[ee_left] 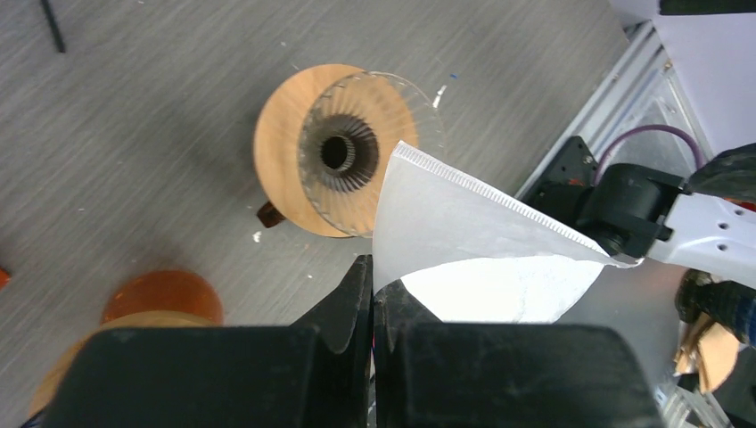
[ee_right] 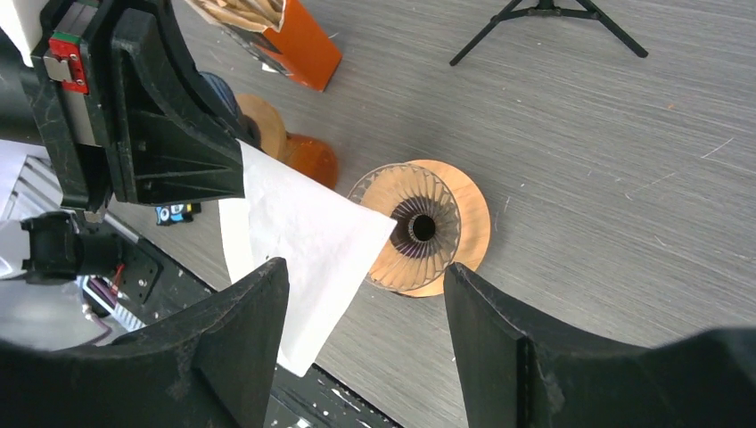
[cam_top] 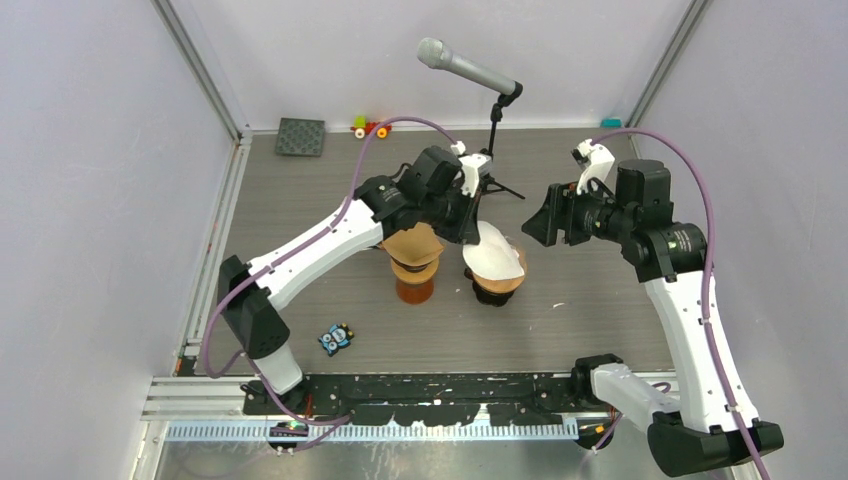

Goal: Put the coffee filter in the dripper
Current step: Place the coffee filter in the coffee dripper.

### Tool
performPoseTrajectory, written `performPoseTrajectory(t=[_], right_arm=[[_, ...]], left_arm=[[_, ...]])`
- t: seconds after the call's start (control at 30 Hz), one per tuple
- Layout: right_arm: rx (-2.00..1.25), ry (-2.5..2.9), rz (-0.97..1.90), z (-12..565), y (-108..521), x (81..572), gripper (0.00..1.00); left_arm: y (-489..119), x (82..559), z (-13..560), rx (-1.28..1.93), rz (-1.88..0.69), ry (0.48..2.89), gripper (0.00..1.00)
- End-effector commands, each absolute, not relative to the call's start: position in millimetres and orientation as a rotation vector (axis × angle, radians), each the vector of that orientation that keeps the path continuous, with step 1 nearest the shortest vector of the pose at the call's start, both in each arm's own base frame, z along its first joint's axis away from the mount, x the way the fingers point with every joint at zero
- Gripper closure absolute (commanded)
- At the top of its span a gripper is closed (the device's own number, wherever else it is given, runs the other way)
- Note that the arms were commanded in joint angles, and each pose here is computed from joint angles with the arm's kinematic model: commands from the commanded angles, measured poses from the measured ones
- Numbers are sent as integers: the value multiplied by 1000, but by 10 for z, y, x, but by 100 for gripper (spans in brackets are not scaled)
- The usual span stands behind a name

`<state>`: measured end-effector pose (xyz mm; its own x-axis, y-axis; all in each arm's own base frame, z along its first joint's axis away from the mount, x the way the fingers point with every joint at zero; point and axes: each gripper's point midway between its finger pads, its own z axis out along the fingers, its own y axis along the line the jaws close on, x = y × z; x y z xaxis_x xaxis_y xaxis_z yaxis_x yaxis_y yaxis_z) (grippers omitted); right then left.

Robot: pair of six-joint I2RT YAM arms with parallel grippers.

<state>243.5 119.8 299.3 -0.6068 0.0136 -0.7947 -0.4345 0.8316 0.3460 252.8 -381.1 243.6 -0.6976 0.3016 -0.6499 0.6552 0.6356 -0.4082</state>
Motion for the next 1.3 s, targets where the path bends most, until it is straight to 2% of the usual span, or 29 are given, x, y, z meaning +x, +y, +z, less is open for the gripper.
performPoseTrajectory(t=[0.0,0.53,1.0,1.13,1.27], right_arm=[[-400,2085,668,3194,1223,2289,31],[-518,2174,773,2904,1339,2168,31],[-552,2305,653,2380,1291,2270,32],[-567,2331,629,2297,1268,2267,39],[-584,2343,626,2268,1267,2273,55]], left_arm=[[-3874,2380,2580,745,-966,2312,100],[-4019,2529,2249,758,-898,2422,100],[-4060,2625,2190,743,-867,2428,100],[-4059,2632,2166,739,-862,2431,100],[-4059,2632,2155,736,-864,2433,100]])
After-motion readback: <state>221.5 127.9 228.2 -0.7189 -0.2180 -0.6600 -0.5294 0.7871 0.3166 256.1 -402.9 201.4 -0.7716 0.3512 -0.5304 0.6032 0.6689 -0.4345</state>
